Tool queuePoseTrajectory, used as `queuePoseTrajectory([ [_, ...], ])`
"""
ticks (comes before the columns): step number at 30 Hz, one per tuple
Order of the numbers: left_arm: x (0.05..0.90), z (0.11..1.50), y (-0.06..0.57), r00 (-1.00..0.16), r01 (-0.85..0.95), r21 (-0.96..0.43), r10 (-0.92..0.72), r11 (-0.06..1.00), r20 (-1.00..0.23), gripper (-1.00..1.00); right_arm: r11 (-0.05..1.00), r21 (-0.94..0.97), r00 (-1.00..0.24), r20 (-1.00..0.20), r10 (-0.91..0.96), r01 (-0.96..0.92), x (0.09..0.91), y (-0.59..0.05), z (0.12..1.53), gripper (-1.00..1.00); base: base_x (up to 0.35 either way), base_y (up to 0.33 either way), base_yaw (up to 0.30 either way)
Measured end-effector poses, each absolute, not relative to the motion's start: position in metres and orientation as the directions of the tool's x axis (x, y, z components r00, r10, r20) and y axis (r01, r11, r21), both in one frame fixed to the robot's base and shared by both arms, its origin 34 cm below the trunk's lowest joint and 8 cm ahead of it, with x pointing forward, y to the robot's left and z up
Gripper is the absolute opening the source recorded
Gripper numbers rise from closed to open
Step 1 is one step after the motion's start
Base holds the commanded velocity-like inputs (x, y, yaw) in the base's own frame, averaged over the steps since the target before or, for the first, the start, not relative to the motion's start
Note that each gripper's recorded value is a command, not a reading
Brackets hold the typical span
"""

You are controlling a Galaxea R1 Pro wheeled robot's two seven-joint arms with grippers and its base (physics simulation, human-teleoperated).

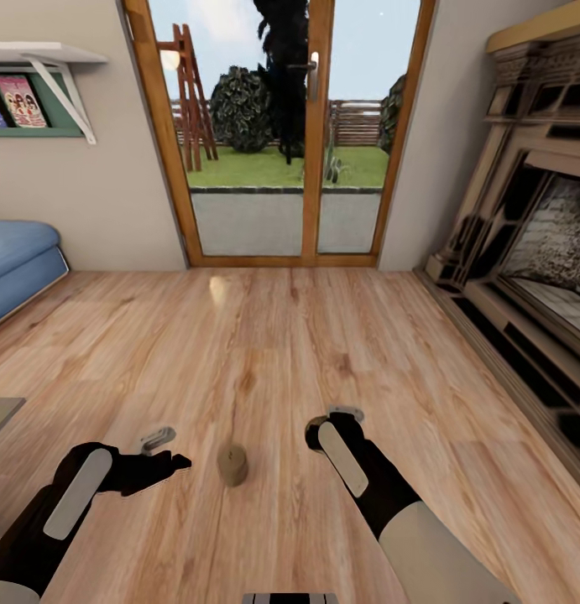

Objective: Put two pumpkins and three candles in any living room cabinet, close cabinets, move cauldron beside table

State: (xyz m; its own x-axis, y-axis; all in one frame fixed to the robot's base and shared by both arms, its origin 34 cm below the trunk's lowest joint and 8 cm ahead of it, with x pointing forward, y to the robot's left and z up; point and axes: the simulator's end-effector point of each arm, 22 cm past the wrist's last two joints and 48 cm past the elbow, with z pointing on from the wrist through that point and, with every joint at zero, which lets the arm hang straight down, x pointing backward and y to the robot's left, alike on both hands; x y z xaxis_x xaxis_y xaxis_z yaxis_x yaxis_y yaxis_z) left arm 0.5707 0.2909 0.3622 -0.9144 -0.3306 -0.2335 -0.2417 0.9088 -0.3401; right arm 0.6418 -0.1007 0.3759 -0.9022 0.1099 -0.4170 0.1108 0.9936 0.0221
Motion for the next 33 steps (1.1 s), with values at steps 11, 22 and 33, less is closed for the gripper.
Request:
queuePoseTrajectory([
  [11, 0.571, 0.362, 0.291, -0.914, -0.242, -0.34, -0.331, 0.909, -0.234, 1.0, 0.994, 0.023, -0.902, -0.418, 0.111, 0.111, 0.642, -0.101, 0.376, -1.0, 0.329, -0.033, 0.0],
  [22, 0.571, 0.362, 0.29, -0.914, -0.242, -0.341, -0.331, 0.908, -0.233, 1.0, 0.994, 0.023, -0.901, -0.419, 0.109, 0.11, 0.642, -0.101, 0.376, -1.0, 0.176, -0.149, 0.0],
  [33, 0.567, 0.349, 0.291, -0.916, -0.251, -0.337, -0.334, 0.908, -0.22, 1.0, 0.992, 0.025, -0.901, -0.418, 0.12, 0.121, 0.642, -0.101, 0.363, -1.0, 0.004, -0.004, 0.0],
])
